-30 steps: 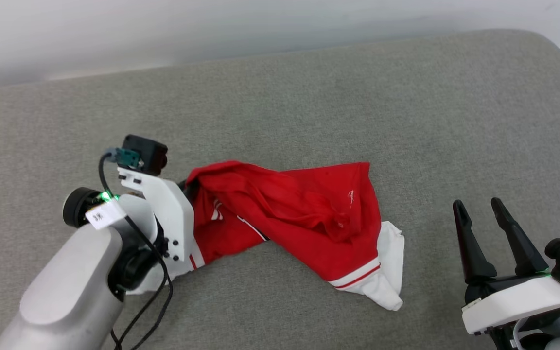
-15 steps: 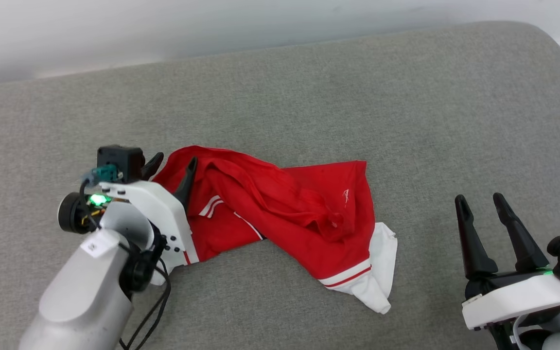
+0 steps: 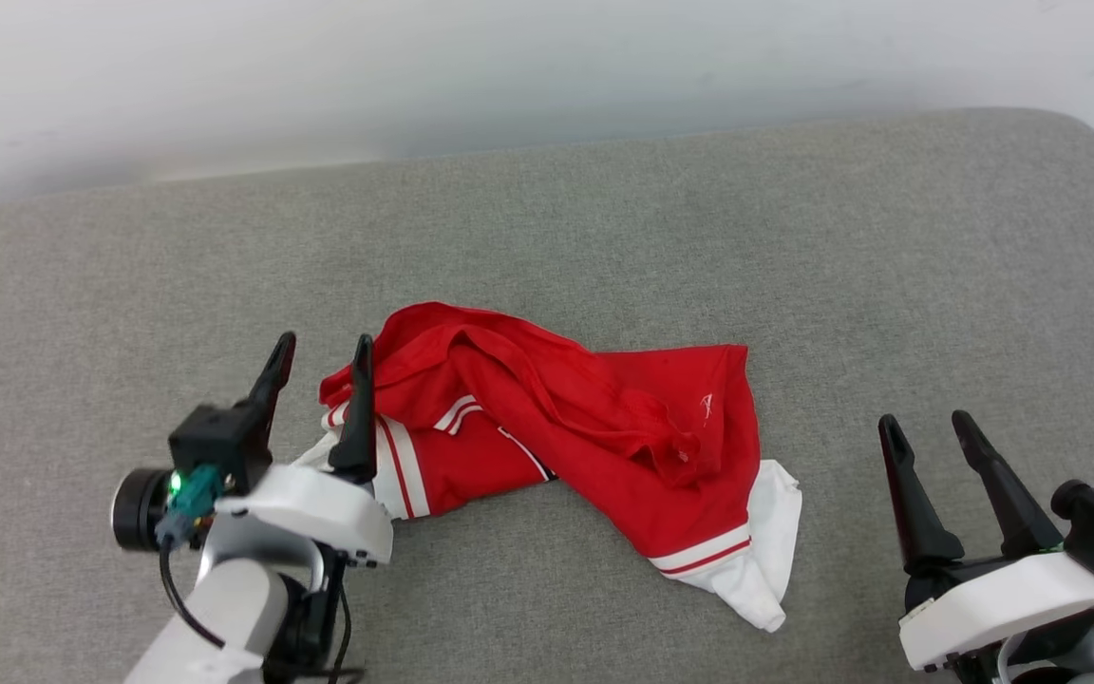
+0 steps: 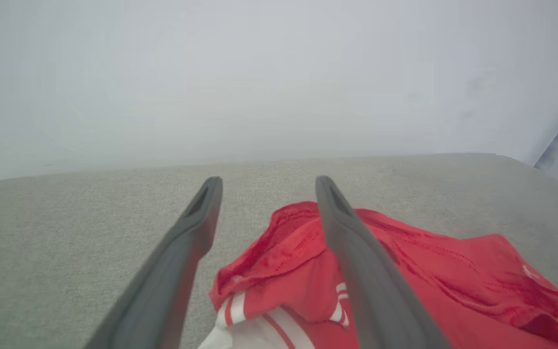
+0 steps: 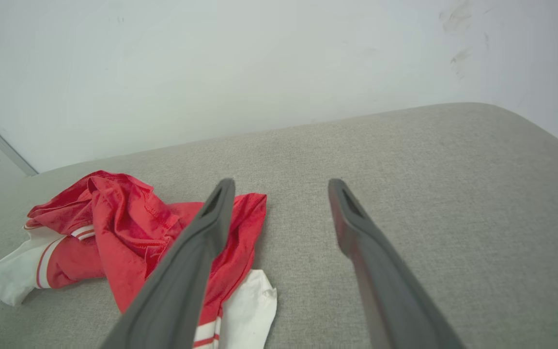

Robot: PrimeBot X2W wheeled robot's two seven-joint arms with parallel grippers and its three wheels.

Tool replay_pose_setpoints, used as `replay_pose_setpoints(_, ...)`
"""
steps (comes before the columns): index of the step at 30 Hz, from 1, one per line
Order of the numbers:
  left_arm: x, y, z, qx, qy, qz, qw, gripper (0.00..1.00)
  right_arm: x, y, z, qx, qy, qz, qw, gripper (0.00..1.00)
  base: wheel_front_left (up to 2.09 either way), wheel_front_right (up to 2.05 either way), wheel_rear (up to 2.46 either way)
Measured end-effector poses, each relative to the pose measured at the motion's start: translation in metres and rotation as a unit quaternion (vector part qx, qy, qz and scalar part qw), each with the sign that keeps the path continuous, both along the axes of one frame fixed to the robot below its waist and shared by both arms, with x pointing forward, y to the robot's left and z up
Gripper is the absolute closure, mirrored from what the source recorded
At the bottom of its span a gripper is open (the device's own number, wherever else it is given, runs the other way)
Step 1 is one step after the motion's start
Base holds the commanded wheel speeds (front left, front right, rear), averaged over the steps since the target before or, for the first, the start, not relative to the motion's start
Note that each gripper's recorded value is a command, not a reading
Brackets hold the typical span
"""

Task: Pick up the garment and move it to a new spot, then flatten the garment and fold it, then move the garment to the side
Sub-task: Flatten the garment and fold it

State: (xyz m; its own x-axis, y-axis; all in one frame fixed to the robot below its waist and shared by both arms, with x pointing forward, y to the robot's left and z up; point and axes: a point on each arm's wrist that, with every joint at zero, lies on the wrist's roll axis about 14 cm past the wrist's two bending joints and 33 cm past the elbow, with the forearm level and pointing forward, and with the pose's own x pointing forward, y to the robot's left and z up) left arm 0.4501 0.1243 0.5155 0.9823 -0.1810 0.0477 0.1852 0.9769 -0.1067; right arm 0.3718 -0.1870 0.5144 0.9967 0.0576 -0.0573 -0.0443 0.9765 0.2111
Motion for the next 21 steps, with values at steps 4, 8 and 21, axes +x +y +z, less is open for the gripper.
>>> replay_pose_setpoints(4,-0.018,0.006,0.007,-0.005,-0.013,0.02,1.0,0.0,-0.002,0.004,-0.008,0.0,0.024,0.012,1.0,0.0,0.0,0.0,0.0)
replay_pose_setpoints(8,-0.03,0.014,0.012,-0.01,-0.02,0.037,0.999,0.0,-0.006,0.014,-0.033,0.009,0.091,0.042,0.995,0.0,0.0,0.0,0.0)
replay_pose_setpoints(21,-0.047,0.029,0.012,-0.02,-0.019,0.069,0.997,0.0,0.021,0.087,-0.072,-0.075,0.237,0.247,0.937,0.0,0.0,0.0,0.0)
